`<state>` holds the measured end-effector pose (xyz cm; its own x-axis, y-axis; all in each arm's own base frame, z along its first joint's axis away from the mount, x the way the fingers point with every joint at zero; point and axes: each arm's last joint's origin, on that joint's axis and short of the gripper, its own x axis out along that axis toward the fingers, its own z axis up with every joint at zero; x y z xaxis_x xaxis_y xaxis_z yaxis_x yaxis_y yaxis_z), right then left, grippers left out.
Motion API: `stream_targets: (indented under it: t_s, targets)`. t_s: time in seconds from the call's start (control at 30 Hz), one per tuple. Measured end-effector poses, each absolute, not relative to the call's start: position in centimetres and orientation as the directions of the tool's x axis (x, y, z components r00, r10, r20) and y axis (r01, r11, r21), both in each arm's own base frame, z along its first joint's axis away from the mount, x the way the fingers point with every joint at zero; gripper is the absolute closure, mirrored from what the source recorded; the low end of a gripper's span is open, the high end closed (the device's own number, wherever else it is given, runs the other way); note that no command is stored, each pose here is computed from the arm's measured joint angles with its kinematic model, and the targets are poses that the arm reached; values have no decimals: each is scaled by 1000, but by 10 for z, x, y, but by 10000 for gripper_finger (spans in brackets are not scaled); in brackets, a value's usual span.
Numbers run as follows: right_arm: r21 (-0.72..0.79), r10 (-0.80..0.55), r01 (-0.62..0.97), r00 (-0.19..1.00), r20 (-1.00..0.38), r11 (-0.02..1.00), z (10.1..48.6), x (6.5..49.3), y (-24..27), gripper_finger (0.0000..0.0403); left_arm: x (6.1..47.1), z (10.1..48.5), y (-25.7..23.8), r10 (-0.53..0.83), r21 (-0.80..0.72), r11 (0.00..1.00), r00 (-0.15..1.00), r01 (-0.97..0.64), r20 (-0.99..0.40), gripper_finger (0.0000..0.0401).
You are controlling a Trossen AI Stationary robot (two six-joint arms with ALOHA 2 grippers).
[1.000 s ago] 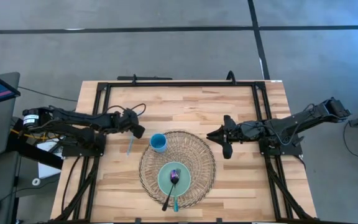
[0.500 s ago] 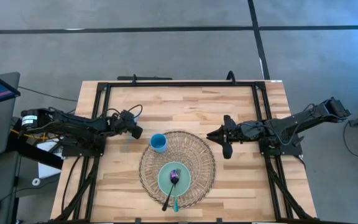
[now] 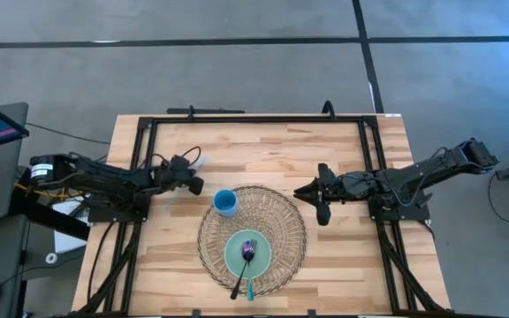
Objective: Pick & Place Utensil
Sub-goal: Put the blue straw into the blue cup on the brown placemat
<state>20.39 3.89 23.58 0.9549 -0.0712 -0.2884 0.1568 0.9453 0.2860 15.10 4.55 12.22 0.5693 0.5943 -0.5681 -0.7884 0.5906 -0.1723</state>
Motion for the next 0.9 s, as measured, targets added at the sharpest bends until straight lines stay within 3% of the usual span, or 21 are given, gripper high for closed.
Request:
stream_targets:
  t_s: [0.17,0.43,0.7,0.9]
  targets:
    - [285,-63,149,955,-291,947,236,203,41,346,157,141,40,590,-273,636,683,-722,-431,391]
    - [285,-32,119,956,-291,951,236,202,47,346,156,193,22,525,-383,779,851,-496,-35,391]
    - [285,-28,114,956,-291,952,236,202,48,346,146,231,-6,322,-317,922,897,-224,303,391]
    - [285,-31,117,957,-290,951,236,202,48,346,141,248,-25,149,-225,974,854,-38,499,392]
